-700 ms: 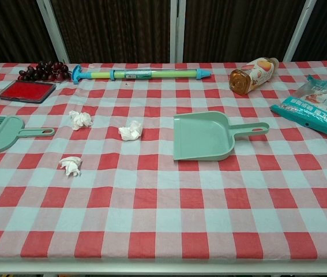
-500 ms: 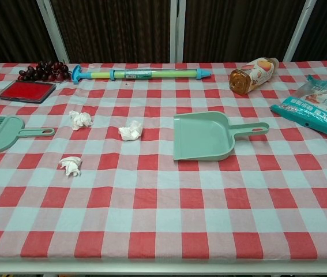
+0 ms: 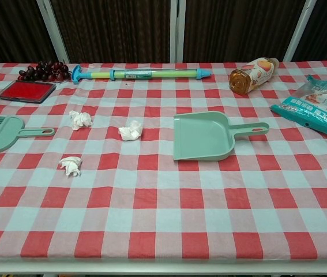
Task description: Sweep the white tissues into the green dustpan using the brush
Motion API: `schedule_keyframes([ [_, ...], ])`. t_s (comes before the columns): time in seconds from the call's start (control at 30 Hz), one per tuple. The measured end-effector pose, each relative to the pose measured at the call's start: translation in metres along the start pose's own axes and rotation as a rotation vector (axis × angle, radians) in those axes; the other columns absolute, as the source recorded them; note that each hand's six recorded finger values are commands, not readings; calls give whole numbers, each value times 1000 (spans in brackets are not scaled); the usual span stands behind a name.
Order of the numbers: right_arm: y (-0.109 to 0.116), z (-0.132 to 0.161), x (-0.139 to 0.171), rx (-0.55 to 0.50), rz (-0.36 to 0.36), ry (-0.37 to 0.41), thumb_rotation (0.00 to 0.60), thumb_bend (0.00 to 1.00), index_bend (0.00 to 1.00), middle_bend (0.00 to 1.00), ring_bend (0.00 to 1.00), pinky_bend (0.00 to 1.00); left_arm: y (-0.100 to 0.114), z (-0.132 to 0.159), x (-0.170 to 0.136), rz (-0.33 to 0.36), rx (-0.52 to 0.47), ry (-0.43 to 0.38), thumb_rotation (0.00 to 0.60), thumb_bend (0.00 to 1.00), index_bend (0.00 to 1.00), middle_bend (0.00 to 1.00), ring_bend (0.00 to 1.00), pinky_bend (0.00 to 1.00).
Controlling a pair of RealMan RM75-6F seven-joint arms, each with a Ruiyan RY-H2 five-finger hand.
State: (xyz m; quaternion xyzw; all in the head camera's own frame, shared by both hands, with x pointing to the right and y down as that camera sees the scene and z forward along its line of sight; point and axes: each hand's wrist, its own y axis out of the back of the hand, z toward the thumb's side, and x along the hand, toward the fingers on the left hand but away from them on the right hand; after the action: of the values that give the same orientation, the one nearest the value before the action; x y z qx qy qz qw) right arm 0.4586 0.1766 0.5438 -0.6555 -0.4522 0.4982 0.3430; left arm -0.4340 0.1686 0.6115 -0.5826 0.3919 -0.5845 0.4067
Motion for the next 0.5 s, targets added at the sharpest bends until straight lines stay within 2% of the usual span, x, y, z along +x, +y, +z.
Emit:
schedule_keyframes([
  [0.17,8,4,-8,26,1,10,600,163,99,76,0,0,-7,33,34,-40,-8,-86,600,256,335,358,262,117],
  [0.33,13,9,-11,34,4,17,600,163,100,76,0,0,-22,69,62,-106,60,-158,600,249,335,367,266,126],
  [0.5,15,11,-12,45,8,13,600,163,99,76,0,0,-47,109,87,-196,109,-206,600,234,338,371,266,146],
])
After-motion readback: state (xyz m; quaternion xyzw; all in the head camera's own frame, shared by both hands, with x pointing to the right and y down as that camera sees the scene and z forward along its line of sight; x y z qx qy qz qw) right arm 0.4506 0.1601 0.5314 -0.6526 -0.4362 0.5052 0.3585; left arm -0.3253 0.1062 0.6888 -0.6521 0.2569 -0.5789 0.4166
